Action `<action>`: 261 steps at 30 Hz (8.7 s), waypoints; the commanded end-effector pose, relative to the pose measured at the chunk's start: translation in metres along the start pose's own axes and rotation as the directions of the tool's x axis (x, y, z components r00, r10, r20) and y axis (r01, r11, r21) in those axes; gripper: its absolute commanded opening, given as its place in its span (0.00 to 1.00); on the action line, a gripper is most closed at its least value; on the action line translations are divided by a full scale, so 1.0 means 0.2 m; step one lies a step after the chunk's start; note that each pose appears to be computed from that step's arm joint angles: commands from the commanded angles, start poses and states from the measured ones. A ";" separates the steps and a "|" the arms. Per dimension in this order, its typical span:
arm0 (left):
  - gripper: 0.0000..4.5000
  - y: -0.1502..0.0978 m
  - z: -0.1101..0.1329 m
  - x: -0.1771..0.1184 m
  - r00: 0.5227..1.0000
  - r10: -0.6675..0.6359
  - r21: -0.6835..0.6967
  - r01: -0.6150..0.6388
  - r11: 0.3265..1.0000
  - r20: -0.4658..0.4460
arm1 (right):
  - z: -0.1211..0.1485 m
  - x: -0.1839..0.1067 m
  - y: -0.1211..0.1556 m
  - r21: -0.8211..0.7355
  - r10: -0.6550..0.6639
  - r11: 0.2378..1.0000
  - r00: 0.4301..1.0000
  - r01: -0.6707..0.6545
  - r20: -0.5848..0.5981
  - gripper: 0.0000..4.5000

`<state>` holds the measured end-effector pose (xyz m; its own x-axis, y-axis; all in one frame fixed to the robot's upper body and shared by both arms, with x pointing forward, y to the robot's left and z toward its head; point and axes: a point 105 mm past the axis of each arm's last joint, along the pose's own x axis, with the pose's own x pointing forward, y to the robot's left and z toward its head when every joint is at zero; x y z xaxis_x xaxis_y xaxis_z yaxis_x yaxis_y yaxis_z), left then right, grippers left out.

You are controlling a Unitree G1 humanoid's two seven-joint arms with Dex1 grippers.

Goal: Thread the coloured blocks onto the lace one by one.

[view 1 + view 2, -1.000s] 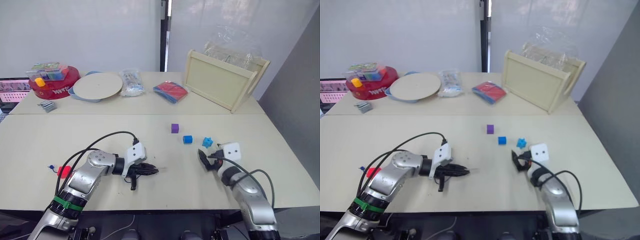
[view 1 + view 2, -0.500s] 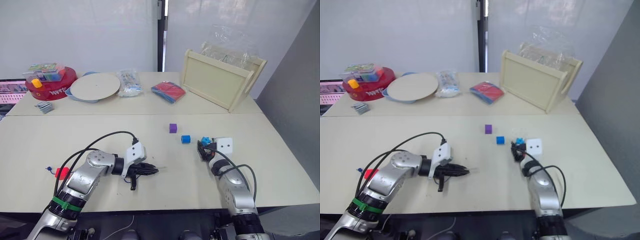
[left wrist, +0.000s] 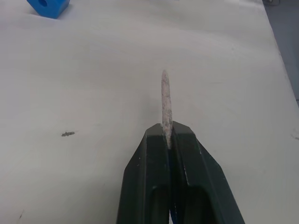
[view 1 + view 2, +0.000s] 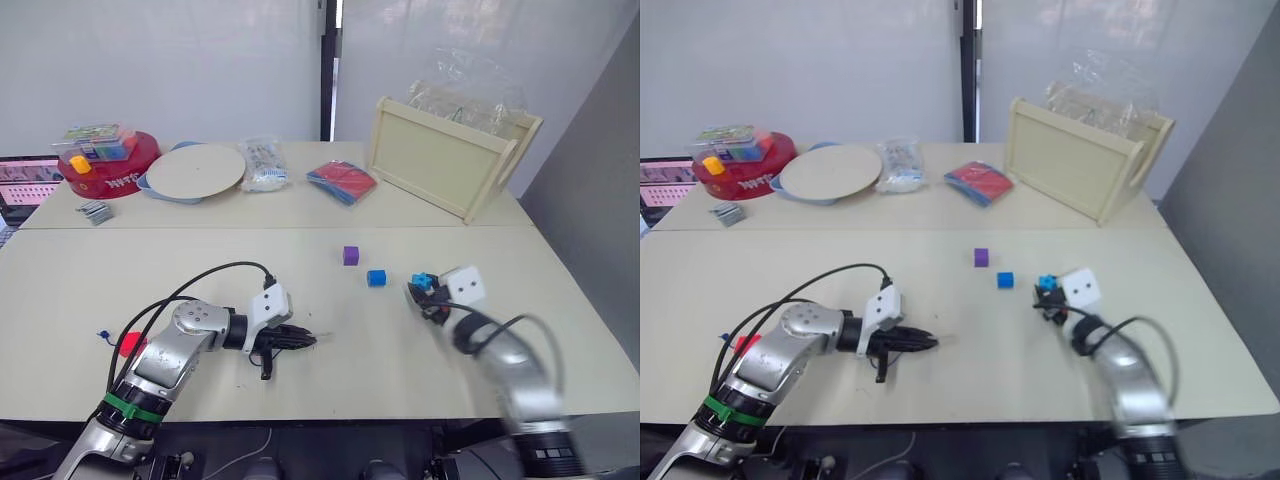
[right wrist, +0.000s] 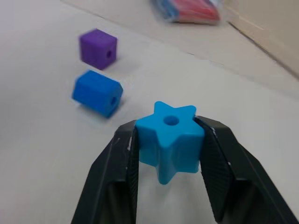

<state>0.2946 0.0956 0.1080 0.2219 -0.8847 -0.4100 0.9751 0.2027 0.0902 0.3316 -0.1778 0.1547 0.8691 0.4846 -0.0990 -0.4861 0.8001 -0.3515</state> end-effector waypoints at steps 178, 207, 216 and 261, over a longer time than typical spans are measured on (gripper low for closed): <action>0.07 -0.12 0.26 0.32 0.984 -0.176 0.142 0.172 0.975 0.010 | -0.16 0.04 0.66 -0.068 0.826 0.539 0.542 -0.840 -0.155 0.30; 0.06 -0.09 -0.13 0.12 0.996 -0.034 0.078 0.040 0.996 -0.083 | -0.18 0.06 0.60 -0.043 0.789 0.589 0.586 -0.807 -0.184 0.30; 0.01 -0.07 -0.06 0.18 1.000 -0.023 0.109 0.025 0.994 -0.012 | -0.18 0.05 0.59 -0.039 0.785 0.595 0.590 -0.803 -0.187 0.30; 0.62 -0.06 0.14 0.34 0.993 -0.116 0.192 0.119 0.974 -0.025 | -0.11 -0.11 0.38 -0.027 0.661 0.735 0.724 -0.678 -0.199 0.99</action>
<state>0.2967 0.0259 0.0974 0.1109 -0.8848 -0.4525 0.9850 0.0375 0.1682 0.2782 -0.1397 0.0950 0.3115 0.7965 -0.5183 -0.9502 0.2684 -0.1586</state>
